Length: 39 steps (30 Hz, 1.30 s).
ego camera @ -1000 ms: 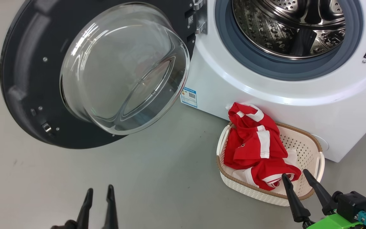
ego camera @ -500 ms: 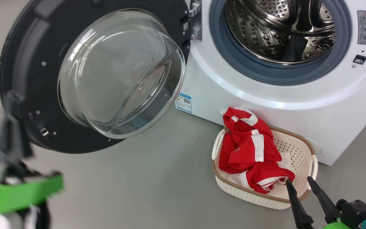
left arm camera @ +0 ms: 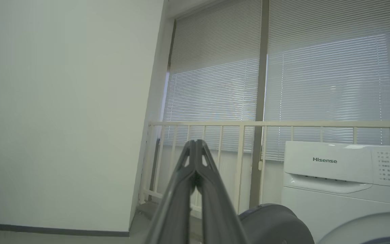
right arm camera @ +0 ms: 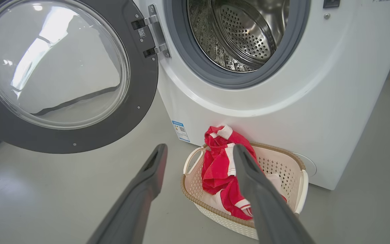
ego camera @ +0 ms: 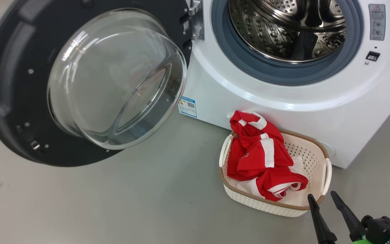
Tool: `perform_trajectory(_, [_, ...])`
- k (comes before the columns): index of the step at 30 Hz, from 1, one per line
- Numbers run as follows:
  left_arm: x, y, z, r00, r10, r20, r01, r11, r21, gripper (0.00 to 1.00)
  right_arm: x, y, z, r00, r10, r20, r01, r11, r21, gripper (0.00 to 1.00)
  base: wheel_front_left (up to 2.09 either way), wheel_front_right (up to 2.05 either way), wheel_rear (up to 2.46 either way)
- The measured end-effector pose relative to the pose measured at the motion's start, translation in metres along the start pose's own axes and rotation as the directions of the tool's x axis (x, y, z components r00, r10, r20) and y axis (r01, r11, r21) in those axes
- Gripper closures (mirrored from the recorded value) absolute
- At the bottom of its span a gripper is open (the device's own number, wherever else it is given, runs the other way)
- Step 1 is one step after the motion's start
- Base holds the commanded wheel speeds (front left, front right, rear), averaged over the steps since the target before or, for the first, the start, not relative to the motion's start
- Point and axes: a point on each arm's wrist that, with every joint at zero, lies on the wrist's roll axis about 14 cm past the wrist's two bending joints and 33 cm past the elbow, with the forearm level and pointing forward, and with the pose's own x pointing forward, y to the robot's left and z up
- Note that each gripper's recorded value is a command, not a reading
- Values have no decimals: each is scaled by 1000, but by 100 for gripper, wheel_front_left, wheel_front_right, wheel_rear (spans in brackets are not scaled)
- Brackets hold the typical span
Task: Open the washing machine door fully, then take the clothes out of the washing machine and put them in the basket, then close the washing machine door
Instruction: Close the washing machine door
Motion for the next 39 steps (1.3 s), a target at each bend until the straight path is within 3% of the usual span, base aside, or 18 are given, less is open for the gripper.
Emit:
perform_trajectory(4, [22,24,-26,990,77,-116,-87,992,-89,100,-1,-8,-1,1000,-15,-5,15,1000,-3,0,0,0,0])
perform_trajectory(9, [33,49,-64,939,159,-306,-229,950,-210,100,-3,-14,-5,999,-29,-14,29,1000,3,0,0,0,0])
perform_trajectory(15, [22,60,-116,820,168,-547,-351,903,-248,100,-5,-21,-9,999,-42,-25,42,999,4,0,0,0,0])
perform_trajectory(24, [-17,45,-171,601,51,-798,-449,848,-284,100,-4,-24,-6,999,-47,-16,47,999,2,0,0,0,0])
perform_trajectory(32, [-36,31,-189,479,-40,-877,-451,845,-285,100,-6,-27,-8,998,-56,-21,56,998,6,0,0,0,0])
perform_trajectory(39, [-45,22,-189,428,-106,-897,-416,858,-300,100,-6,-28,-8,998,-59,-20,59,998,6,0,0,0,0])
